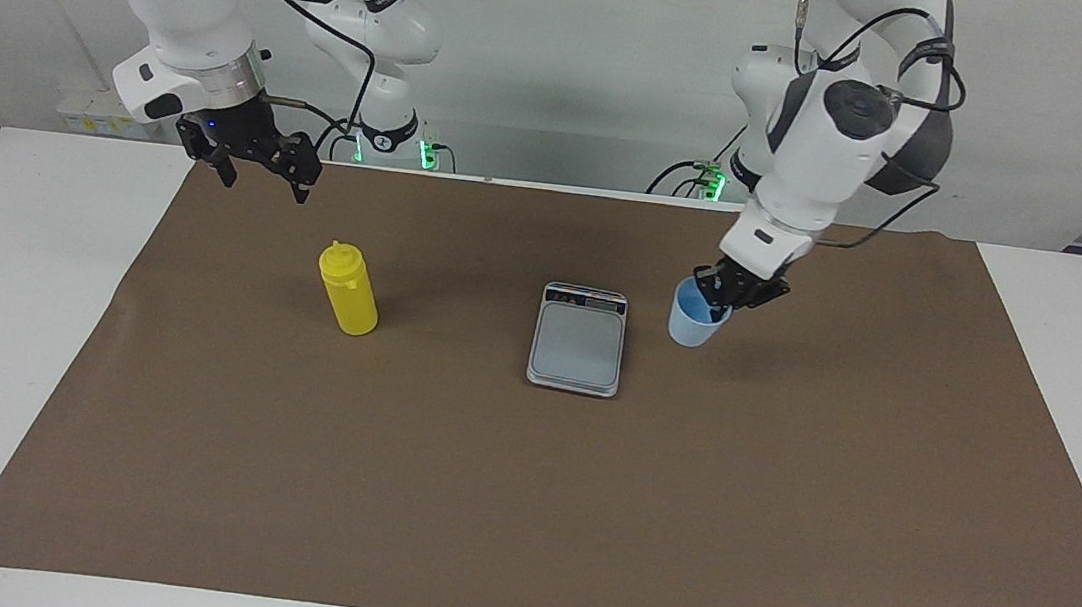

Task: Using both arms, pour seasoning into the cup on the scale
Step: 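Carry the blue cup with the left gripper onto the scale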

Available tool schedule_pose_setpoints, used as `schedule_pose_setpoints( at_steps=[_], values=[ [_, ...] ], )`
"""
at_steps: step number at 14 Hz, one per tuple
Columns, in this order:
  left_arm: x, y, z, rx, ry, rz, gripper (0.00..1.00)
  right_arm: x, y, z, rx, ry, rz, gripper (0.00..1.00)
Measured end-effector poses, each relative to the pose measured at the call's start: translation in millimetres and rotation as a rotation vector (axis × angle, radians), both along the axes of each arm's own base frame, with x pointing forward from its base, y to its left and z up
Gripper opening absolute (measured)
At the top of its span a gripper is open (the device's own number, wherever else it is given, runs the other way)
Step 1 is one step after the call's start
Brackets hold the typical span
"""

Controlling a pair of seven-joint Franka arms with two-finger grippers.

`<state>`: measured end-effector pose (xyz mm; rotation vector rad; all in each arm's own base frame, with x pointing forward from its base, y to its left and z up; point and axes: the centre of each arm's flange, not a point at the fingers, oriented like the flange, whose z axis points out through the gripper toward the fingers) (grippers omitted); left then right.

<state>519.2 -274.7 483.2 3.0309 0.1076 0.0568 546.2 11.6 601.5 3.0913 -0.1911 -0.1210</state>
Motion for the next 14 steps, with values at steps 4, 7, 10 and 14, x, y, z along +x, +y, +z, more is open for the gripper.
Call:
schedule_pose_setpoints(
  at_steps=[4, 7, 10, 14],
  values=[
    [-20.9, -71.1, -50.5, -0.027, -0.011, -0.003, 0.04, -0.8, -1.3, -0.6, 0.0, 0.007, -0.003, 1.0],
    [-20.2, -86.7, -80.7, -0.016, -0.012, -0.007, 0.04, -2.0, -4.9, -1.4, 0.0, 0.018, -0.009, 1.0],
    [-16.1, -85.6, -93.3, 0.009, -0.02, -0.019, 0.04, 1.1, -7.0, 0.7, 0.0, -0.008, -0.013, 1.0],
    [-16.1, -91.4, -102.9, 0.003, -0.024, -0.016, 0.04, 6.7, -2.9, 4.9, 0.002, -0.059, -0.004, 1.0]
  ],
)
